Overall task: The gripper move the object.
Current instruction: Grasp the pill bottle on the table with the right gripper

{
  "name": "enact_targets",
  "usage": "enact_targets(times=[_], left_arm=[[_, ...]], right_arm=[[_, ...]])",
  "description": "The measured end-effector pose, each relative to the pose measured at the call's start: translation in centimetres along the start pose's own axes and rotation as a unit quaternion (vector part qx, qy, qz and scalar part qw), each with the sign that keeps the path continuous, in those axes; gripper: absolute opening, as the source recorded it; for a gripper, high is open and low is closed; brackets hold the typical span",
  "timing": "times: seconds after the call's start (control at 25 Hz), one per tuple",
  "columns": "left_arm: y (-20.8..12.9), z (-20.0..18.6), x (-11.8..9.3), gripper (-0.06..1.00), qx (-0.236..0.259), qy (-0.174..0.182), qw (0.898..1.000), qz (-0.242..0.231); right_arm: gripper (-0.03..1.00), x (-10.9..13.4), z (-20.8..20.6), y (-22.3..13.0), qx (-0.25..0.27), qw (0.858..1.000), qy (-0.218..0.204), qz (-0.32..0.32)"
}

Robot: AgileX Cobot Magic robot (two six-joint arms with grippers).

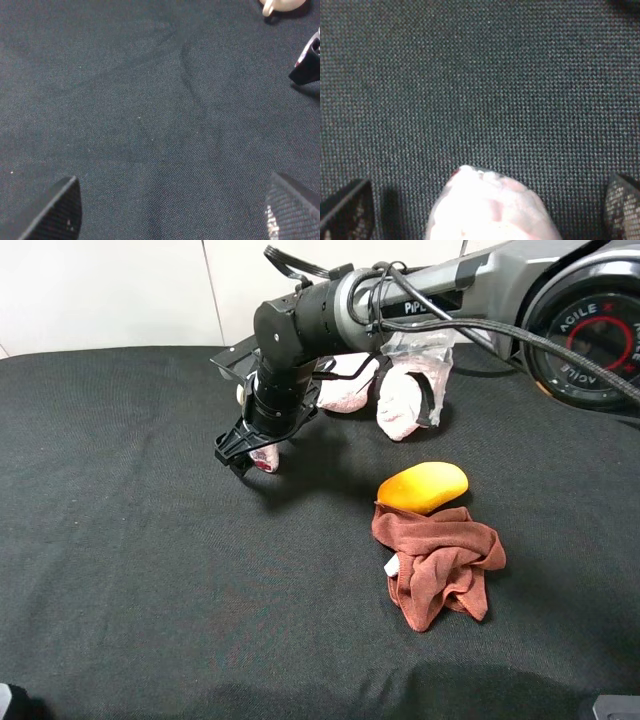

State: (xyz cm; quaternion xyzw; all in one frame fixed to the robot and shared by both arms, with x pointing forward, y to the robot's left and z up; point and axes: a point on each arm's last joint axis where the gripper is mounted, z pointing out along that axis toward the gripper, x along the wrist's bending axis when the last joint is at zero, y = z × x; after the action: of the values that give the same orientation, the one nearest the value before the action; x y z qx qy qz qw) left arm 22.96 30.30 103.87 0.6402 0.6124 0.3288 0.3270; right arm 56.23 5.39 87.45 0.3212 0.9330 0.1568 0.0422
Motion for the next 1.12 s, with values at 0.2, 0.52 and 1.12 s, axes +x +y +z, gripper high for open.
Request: enact_targets(times=[0.2,0.52,1.12], left_arm=[[0.00,0.00,0.00,0.73,0.000,0.000,1.000,0.000],[0.00,0.00,0.00,0.73,0.000,0.000,1.000,0.000],[0.00,0.00,0.00,0.73,0.000,0.000,1.000,0.000]], right_arm=[[0.69,-0.01,0.00,0.02,-0.001,1.000,0.000,0.000],[0.65,-0.03,0.00,0.07,-0.004,1.000,-0.001,-0.001],[0.32,-0.06,0.00,0.06,-0.003,1.000,-0.004,-0.004]])
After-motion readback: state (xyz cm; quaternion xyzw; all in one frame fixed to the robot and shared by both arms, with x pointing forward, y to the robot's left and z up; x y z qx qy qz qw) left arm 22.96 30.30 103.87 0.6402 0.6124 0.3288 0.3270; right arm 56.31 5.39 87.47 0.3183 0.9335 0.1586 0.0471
